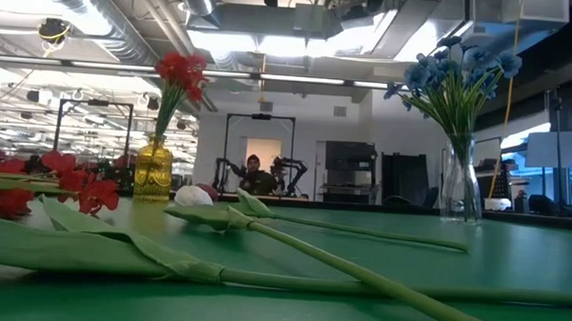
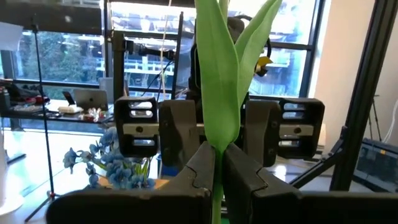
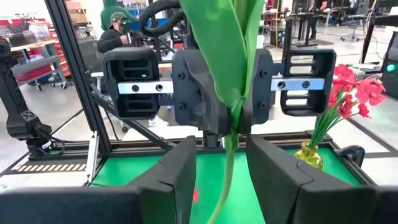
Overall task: Sort flowers into vase by color
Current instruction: Put the top white flower into the transparent vase
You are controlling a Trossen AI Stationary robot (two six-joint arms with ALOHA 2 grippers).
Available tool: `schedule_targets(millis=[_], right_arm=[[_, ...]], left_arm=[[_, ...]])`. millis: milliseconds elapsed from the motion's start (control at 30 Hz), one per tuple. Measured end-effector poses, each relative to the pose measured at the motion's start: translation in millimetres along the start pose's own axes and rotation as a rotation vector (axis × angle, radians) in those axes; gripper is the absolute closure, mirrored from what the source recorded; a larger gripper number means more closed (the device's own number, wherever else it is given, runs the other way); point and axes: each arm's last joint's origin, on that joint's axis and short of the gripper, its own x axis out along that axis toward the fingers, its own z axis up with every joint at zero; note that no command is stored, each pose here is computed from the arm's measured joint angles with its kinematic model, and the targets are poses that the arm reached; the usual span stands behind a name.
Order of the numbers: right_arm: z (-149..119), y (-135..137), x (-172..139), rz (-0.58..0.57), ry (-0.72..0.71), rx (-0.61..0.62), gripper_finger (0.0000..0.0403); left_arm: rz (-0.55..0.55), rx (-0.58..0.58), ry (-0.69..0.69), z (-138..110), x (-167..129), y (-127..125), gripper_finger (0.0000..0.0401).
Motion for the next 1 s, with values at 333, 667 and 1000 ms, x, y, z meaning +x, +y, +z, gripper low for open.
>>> schedule_targets(millis=[333,667,1000], right_arm=[[-1.4,-1.7,2.9,-0.041,-0.004,0.001,0.0265],[-2.0,-1.3,4.1,-0.027,-0.005,-0.005,0.0375],[-1.4,-1.6,3.1,-0.035,-0.004,-0.017,0.0399]], left_arm=[[-0.024,-0.016,-0.028,2.7,-0.1,-2.8,0.0390],[-0.033,-0.004,-0.044,3.9,-0.1,-7.4,0.0390],[-0.021,-0.004,-0.043,3.7,-0.1,-7.4,0.0353]])
